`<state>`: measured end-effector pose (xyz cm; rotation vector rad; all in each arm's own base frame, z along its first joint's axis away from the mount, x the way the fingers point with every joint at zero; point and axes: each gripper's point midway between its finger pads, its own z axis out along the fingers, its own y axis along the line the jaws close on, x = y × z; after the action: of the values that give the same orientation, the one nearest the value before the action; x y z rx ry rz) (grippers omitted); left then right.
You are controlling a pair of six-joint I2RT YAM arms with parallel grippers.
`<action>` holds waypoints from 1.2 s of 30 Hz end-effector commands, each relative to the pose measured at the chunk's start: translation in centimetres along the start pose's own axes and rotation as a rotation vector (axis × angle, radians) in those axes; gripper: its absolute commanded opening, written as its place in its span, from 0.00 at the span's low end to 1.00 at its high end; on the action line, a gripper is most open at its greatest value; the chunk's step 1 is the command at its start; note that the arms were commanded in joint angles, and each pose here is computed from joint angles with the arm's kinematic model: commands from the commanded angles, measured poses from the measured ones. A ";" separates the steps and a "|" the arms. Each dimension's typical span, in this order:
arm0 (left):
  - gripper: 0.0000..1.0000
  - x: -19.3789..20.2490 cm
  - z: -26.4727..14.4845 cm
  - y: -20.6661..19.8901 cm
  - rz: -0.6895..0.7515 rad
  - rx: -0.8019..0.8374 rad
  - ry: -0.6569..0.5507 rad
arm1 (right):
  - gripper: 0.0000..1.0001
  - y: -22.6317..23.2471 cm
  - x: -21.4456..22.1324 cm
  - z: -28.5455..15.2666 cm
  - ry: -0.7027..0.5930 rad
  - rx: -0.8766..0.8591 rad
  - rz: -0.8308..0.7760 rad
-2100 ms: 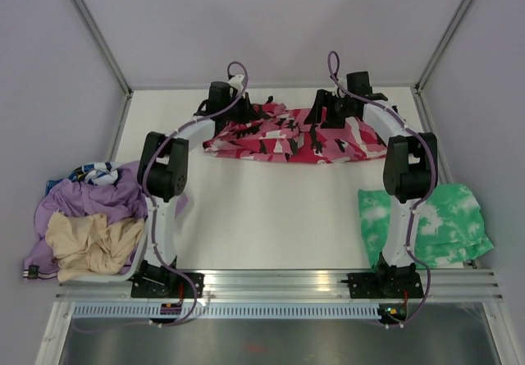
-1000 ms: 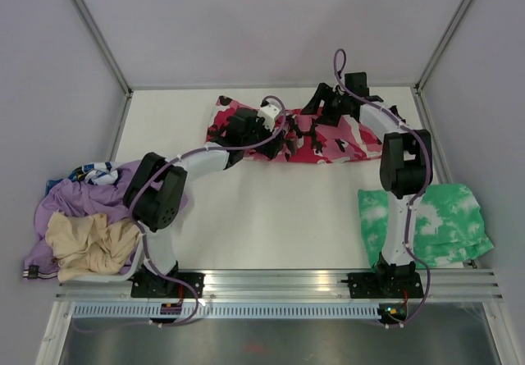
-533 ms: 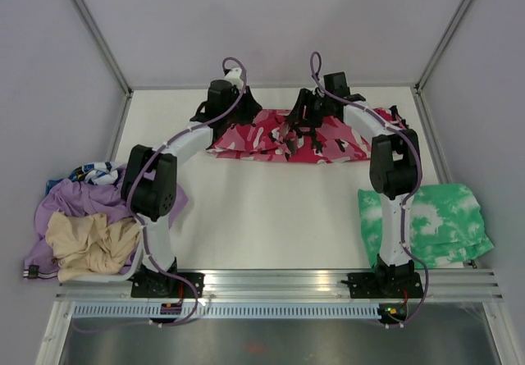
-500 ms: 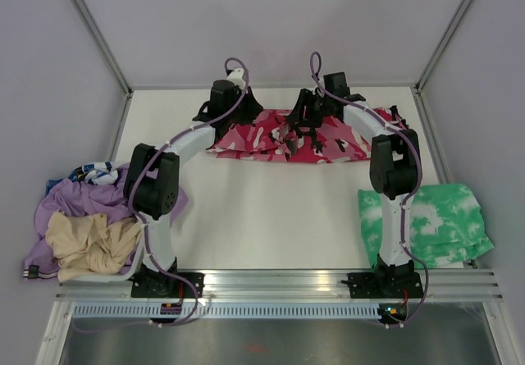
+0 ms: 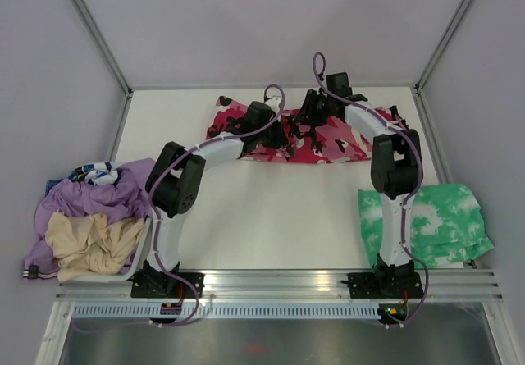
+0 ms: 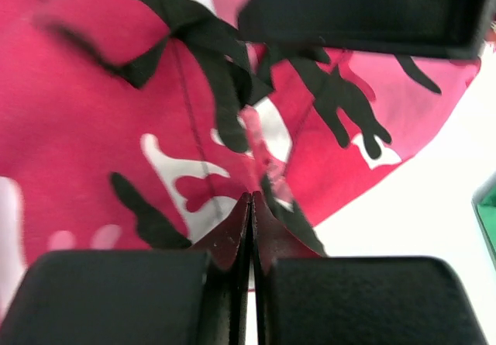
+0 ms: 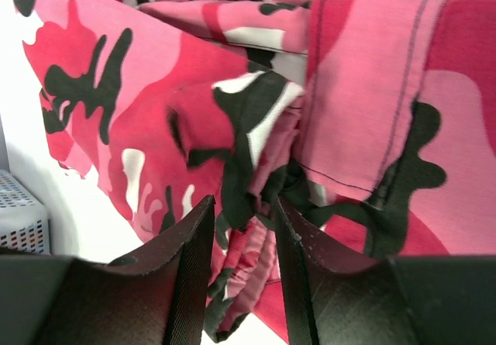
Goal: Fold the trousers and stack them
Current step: Fold the trousers
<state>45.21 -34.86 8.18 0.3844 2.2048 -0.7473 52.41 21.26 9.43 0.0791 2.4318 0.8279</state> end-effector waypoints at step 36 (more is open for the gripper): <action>0.03 0.9 1.0 0.5 0.038 -0.010 0.026 | 0.14 0.8 1.0 3.8 -0.003 -0.056 -0.035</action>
<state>44.96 -35.23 3.88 0.4141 2.2853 -0.7103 51.53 23.07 4.20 0.0578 2.5038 0.8391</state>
